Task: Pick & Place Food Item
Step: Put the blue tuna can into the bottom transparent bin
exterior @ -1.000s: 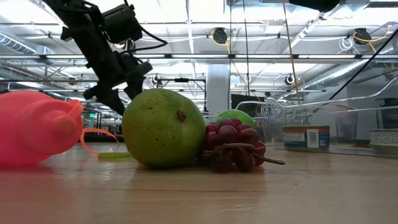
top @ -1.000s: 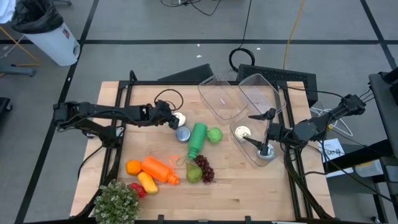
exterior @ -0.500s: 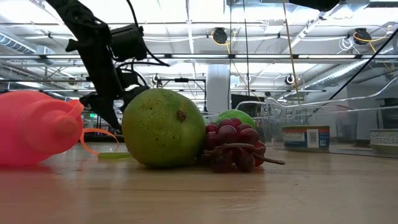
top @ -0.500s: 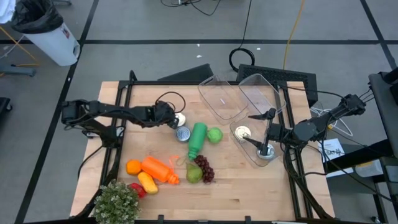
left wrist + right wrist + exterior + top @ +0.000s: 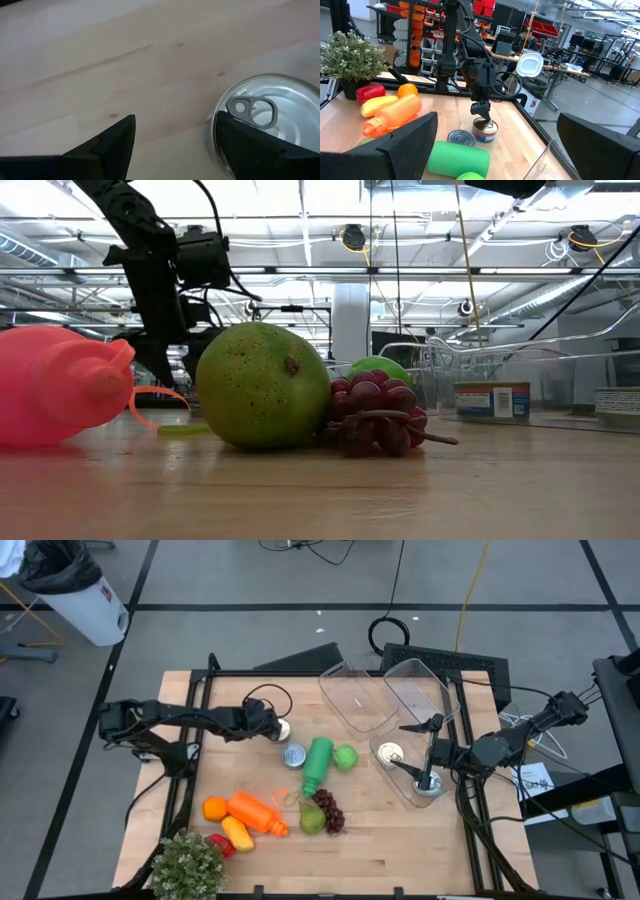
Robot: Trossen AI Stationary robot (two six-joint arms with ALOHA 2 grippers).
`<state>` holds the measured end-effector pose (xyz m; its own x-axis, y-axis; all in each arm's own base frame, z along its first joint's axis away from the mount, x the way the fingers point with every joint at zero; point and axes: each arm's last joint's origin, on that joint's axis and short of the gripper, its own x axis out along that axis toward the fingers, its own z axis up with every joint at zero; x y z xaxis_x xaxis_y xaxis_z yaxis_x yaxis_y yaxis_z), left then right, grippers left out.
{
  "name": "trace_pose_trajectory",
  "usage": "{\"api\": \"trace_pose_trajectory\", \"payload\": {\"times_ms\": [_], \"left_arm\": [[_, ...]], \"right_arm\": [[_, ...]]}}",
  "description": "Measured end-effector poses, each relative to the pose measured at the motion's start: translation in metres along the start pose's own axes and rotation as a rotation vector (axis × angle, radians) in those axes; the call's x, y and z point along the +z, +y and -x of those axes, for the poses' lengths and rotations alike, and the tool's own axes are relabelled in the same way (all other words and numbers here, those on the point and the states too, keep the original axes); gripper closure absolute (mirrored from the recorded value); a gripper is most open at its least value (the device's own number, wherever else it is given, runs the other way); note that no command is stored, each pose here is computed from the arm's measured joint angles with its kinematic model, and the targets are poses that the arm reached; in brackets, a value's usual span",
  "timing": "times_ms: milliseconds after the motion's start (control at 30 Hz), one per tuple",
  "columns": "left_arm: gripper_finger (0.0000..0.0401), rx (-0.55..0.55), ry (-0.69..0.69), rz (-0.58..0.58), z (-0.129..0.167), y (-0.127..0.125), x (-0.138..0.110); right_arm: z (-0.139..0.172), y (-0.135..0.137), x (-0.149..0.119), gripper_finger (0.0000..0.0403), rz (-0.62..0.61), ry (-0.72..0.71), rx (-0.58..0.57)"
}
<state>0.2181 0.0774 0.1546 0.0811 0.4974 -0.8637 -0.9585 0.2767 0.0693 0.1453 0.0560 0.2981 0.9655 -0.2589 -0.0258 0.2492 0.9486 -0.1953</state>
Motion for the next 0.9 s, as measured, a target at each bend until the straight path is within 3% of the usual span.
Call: {"api": "trace_pose_trajectory", "payload": {"times_ms": [167, 633, 767, 900], "left_arm": [[0.0128, 0.116, 0.019, 0.027, 0.000, 0.010, -0.005], [0.0128, 0.208, 0.152, 0.073, -0.002, 0.020, -0.013], [0.0128, 0.147, 0.124, 0.081, -0.005, 0.014, -0.010], [0.0128, -0.087, 0.100, 0.071, -0.007, -0.006, -0.002]], "right_arm": [[0.000, 0.000, 0.000, 0.0009, -0.002, 0.000, 0.000], [0.000, 0.000, 0.000, 0.0009, -0.003, 0.000, 0.000], [0.000, 0.000, 0.000, 0.0009, -0.003, 0.000, 0.000], [0.000, 0.000, 0.000, 0.0009, -0.003, 0.000, 0.000]]}}
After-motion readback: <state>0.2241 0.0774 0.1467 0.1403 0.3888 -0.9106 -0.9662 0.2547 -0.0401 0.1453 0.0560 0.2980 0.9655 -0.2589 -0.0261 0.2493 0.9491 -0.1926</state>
